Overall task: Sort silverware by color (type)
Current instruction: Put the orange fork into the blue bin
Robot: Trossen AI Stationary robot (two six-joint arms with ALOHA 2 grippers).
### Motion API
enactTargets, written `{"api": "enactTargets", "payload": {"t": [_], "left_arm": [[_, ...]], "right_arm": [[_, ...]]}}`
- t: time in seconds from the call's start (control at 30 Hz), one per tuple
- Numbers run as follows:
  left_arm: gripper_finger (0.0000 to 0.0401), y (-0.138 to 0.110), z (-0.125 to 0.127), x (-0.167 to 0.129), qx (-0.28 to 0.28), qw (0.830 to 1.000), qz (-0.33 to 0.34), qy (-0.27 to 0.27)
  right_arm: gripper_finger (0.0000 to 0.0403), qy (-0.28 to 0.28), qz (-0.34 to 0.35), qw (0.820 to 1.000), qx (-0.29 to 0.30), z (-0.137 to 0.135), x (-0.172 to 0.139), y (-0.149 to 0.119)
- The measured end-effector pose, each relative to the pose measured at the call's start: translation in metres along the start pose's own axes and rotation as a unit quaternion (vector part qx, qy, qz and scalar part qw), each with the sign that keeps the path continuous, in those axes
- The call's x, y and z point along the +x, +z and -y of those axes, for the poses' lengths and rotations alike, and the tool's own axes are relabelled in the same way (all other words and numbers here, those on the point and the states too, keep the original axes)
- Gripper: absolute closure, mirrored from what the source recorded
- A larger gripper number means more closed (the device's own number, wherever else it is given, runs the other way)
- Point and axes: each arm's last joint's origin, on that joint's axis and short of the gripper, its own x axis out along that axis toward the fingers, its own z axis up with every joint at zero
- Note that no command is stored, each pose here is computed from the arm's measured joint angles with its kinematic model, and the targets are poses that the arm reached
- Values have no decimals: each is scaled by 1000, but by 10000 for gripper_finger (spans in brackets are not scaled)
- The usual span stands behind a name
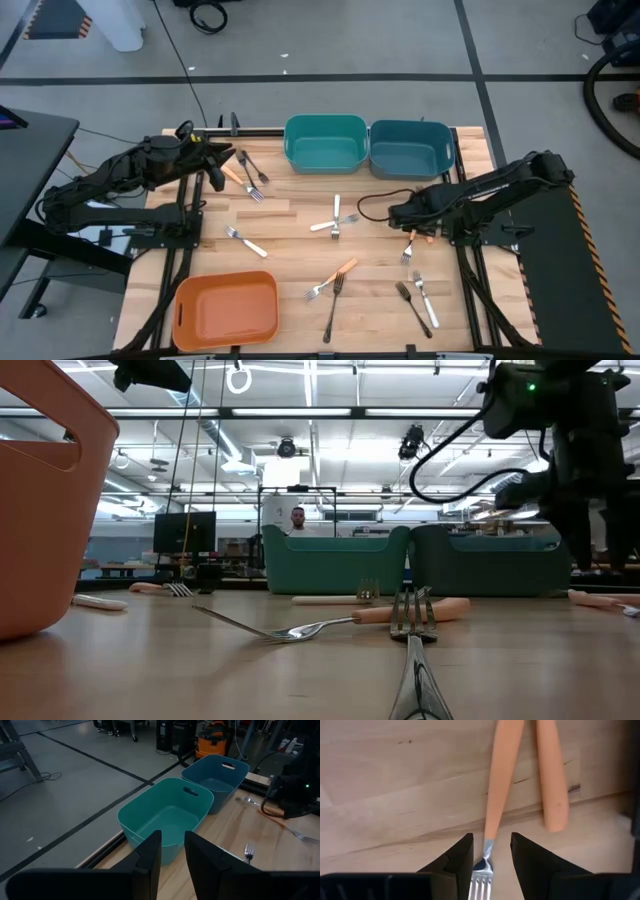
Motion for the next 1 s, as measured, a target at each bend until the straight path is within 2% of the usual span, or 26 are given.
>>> {"api": "enactTargets", "payload": {"t": [0.5,0.73,1.0], "left_arm": [[307,0,0,0,2,1000,0,0],[307,0,0,0,2,1000,-1,0],[307,0,0,0,2,1000,0,0]], "right_arm": [[264,-57,13,998,8,-12,27,-5],[270,-28,-5,999,28,-7,46,-5],[298,-15,15,999,30,-1,42,-5]]}}
